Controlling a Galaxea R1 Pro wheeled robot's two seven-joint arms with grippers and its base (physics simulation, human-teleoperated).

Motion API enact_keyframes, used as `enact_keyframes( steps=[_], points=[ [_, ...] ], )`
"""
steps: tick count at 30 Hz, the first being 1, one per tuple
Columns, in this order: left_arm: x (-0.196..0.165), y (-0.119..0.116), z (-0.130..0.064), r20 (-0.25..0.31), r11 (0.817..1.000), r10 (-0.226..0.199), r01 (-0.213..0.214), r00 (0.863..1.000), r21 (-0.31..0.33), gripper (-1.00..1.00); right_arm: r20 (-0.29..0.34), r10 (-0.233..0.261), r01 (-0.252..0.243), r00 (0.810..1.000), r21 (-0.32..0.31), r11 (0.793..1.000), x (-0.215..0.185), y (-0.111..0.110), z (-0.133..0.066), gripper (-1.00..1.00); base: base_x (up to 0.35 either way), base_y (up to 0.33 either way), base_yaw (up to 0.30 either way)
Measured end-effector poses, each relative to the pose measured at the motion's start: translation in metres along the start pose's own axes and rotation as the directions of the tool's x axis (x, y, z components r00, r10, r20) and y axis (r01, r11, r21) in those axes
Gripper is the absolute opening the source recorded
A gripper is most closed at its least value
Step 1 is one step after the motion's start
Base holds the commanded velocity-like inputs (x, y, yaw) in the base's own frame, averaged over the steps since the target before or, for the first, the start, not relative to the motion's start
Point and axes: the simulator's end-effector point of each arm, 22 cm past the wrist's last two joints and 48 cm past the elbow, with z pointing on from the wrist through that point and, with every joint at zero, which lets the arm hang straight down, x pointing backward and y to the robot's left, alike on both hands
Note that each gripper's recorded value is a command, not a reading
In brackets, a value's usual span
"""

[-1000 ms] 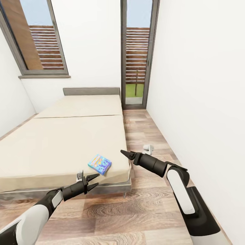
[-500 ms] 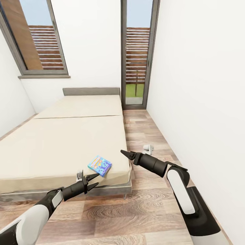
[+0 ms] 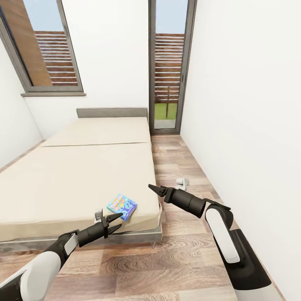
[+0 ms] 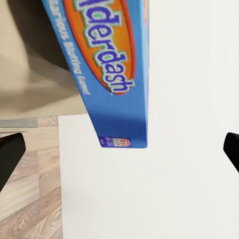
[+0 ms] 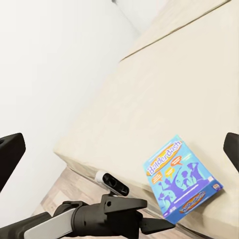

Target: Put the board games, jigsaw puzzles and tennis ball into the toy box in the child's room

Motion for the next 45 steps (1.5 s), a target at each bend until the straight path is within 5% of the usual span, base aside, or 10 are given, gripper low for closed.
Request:
enact_keyframes(
  steps=[45],
  points=[
    [-0.0008,0.0017,-0.0006,0.001,1.000,0.002,-0.002,1.000,-0.009,1.00,0.000,-0.001,0.001,1.000,0.004,1.000,-0.0002,-0.0017,-0.0007,1.00,0.000,-0.027,0.000]
  ],
)
